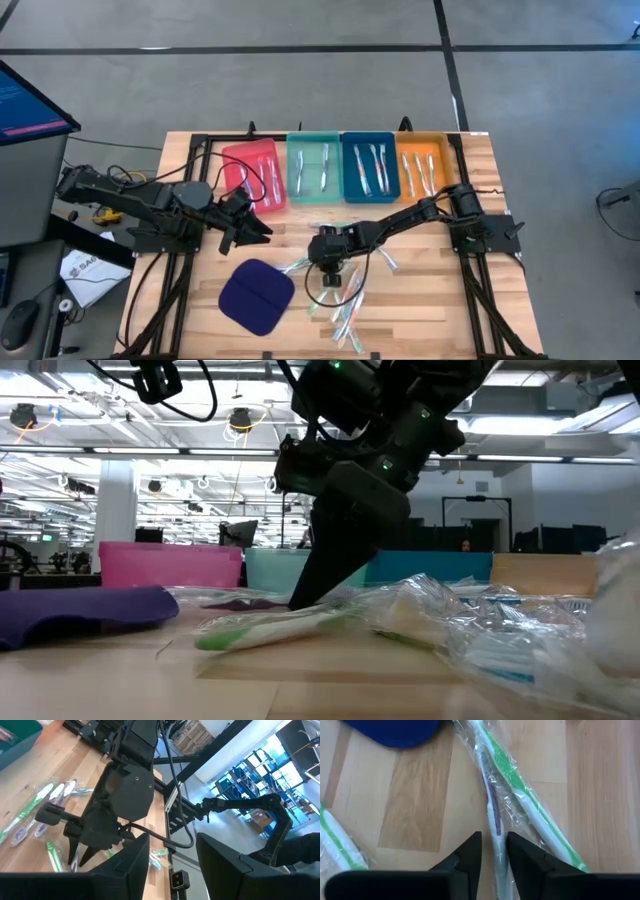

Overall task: Pick & Place Toothbrushes
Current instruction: Put the purple toothbrush into the green bin

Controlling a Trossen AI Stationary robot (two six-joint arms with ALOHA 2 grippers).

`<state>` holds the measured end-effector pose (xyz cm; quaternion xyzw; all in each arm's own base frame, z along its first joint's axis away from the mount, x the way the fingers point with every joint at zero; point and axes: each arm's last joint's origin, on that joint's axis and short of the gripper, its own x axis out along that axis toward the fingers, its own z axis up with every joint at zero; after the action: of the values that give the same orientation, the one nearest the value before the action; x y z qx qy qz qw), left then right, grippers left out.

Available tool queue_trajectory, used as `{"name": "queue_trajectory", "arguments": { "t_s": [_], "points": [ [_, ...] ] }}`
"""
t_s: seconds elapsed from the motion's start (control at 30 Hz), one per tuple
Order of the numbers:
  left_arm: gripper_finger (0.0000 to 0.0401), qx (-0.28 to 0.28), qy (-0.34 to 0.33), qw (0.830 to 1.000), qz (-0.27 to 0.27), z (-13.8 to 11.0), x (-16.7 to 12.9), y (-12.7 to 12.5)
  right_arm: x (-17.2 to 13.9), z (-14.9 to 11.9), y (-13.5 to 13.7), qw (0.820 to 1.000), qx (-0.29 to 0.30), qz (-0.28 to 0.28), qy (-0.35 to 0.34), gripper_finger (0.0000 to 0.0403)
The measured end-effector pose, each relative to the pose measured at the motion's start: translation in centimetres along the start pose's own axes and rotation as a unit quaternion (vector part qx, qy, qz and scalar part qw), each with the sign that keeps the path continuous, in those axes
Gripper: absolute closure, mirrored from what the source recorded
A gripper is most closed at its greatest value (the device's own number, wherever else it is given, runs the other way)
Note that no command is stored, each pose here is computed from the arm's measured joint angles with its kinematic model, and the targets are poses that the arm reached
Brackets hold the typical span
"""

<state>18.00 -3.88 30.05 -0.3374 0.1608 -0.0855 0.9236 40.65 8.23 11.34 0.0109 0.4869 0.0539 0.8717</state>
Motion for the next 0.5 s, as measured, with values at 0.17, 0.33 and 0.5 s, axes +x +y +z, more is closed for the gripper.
{"name": "queue_trajectory", "arguments": {
  "t_s": [0.17, 0.33, 0.5],
  "points": [
    [0.0243, 0.000, 0.000, 1.000, 0.000, 0.0, 0.0, 0.0, 0.1, 0.1, 0.1, 1.000, -0.024, 0.001, -0.011, 0.0284],
    [0.0243, -0.011, 0.000, 1.000, 0.000, 0.0, 0.0, 0.0, 1.3, -0.5, -0.1, 0.999, -0.033, -0.013, 0.004, 0.0233],
    [0.0243, -0.026, 0.000, 1.000, 0.000, 0.0, 0.0, 0.0, 2.1, -0.8, -0.1, 1.000, -0.023, -0.020, 0.008, 0.0209]
  ]
}}
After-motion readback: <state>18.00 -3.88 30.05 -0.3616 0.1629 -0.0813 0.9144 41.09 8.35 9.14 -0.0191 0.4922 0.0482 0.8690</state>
